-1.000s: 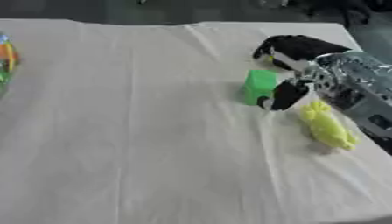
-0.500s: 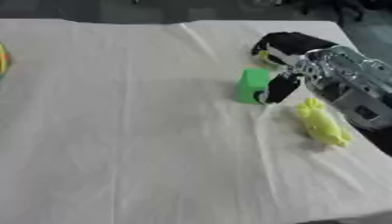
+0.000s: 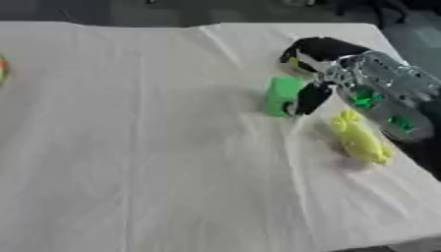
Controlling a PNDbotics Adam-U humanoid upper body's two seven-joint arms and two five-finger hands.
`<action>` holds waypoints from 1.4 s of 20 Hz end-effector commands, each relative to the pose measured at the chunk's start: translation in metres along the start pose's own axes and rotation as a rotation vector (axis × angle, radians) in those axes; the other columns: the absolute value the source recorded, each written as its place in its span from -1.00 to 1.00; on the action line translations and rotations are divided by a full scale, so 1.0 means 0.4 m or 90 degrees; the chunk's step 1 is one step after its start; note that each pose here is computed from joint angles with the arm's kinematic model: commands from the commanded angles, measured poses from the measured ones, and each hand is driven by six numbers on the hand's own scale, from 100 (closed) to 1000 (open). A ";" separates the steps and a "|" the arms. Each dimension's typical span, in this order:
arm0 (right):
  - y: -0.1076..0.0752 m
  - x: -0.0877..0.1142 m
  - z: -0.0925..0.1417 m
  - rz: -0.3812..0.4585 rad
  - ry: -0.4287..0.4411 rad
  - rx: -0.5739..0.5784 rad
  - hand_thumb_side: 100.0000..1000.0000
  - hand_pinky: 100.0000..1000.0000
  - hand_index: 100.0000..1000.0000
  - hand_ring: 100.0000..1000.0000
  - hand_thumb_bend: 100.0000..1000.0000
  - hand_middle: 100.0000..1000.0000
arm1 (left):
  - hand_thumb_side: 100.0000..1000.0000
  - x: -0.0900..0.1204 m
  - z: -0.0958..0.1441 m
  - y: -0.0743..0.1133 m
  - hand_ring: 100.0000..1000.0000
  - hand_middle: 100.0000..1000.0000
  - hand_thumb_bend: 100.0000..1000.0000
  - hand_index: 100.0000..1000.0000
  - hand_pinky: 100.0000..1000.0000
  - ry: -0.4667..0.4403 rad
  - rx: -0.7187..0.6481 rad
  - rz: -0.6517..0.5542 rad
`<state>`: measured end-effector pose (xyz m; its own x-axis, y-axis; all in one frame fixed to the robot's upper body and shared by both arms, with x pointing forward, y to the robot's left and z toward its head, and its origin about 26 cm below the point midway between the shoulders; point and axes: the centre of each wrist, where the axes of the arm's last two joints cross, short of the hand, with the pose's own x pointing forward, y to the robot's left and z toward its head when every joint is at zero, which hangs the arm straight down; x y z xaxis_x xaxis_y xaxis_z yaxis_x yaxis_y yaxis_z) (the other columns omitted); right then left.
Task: Pick up the objects with one hand, pass them to the other hand, and then place them into the box on the other side of the table.
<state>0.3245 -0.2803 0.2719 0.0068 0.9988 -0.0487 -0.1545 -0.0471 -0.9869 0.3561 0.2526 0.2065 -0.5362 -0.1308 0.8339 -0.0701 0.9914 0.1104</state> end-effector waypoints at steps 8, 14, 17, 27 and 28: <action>-0.008 -0.020 -0.015 -0.126 0.157 0.172 -0.83 0.85 0.75 0.85 -0.24 0.87 | 0.59 0.024 -0.012 -0.002 0.41 0.55 -0.78 0.47 0.15 -0.023 -0.004 0.004; -0.004 -0.028 -0.023 -0.130 0.164 0.178 -0.83 0.85 0.75 0.85 -0.24 0.87 | 0.59 0.026 -0.013 -0.003 0.41 0.55 -0.78 0.47 0.15 -0.024 -0.006 0.005; -0.002 -0.030 -0.027 -0.132 0.166 0.182 -0.83 0.85 0.75 0.85 -0.24 0.87 | 0.59 0.027 -0.014 -0.005 0.41 0.55 -0.78 0.47 0.15 -0.025 -0.007 0.006; -0.001 -0.054 -0.048 -0.134 0.199 0.181 -0.86 0.85 0.76 0.86 -0.25 0.88 | 0.60 0.032 -0.018 -0.010 0.41 0.55 -0.78 0.47 0.15 -0.029 -0.010 0.009; -0.001 -0.056 -0.050 -0.135 0.201 0.181 -0.86 0.85 0.76 0.86 -0.25 0.88 | 0.60 0.032 -0.018 -0.010 0.41 0.55 -0.78 0.47 0.15 -0.029 -0.010 0.009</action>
<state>0.3441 -0.2987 0.2590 0.0982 0.9937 -0.0536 -0.2020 -0.0328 -0.9788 0.3572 0.2474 0.2103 -0.5469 -0.1196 0.8286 -0.0564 0.9928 0.1061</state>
